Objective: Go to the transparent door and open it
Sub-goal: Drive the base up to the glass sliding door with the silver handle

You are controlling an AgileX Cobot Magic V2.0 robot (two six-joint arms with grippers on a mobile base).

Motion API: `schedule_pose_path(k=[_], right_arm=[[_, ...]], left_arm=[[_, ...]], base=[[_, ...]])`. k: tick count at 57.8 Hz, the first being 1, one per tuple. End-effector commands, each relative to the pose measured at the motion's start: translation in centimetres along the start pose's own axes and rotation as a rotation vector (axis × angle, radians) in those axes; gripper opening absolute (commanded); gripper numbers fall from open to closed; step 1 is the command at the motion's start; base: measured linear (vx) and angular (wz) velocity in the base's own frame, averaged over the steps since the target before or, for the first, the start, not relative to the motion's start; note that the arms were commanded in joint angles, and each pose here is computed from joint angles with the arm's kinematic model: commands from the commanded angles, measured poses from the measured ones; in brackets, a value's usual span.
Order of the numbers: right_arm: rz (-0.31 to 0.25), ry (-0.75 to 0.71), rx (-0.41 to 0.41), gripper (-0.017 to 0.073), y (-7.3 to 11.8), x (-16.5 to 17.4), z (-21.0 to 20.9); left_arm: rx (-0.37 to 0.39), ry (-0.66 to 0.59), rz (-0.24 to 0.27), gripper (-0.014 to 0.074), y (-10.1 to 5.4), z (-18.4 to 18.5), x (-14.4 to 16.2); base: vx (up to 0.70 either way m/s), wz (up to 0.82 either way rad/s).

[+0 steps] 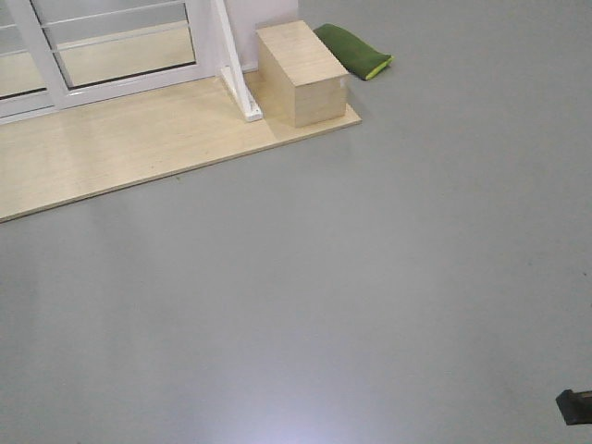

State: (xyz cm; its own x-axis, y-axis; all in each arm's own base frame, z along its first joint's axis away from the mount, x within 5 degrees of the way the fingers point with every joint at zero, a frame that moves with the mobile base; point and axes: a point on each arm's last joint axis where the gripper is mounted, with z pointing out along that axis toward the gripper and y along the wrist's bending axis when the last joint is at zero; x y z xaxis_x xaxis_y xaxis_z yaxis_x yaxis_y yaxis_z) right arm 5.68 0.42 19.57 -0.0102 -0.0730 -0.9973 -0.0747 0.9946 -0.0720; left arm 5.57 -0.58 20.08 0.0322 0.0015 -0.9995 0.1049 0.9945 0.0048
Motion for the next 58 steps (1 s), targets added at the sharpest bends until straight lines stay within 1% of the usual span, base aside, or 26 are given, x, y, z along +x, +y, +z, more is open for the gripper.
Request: schedule_pose_path(k=[1, 25, 58], right_arm=[[-0.012, -0.09, 0.009, -0.0008, -0.05, -0.47, -0.09], [-0.012, -0.09, 0.009, -0.0008, -0.05, -0.47, -0.09], [-0.012, -0.09, 0.009, -0.0008, -0.05, -0.47, -0.09]], left_arm=[[0.007, -0.058, -0.007, -0.0006, -0.05, 0.05, 0.25], [0.007, -0.058, -0.007, -0.0006, -0.05, 0.05, 0.25], [0.007, -0.058, -0.007, -0.0006, -0.05, 0.05, 0.25]], base=[[0.59, 0.34], [0.58, 0.34], [0.55, 0.23]])
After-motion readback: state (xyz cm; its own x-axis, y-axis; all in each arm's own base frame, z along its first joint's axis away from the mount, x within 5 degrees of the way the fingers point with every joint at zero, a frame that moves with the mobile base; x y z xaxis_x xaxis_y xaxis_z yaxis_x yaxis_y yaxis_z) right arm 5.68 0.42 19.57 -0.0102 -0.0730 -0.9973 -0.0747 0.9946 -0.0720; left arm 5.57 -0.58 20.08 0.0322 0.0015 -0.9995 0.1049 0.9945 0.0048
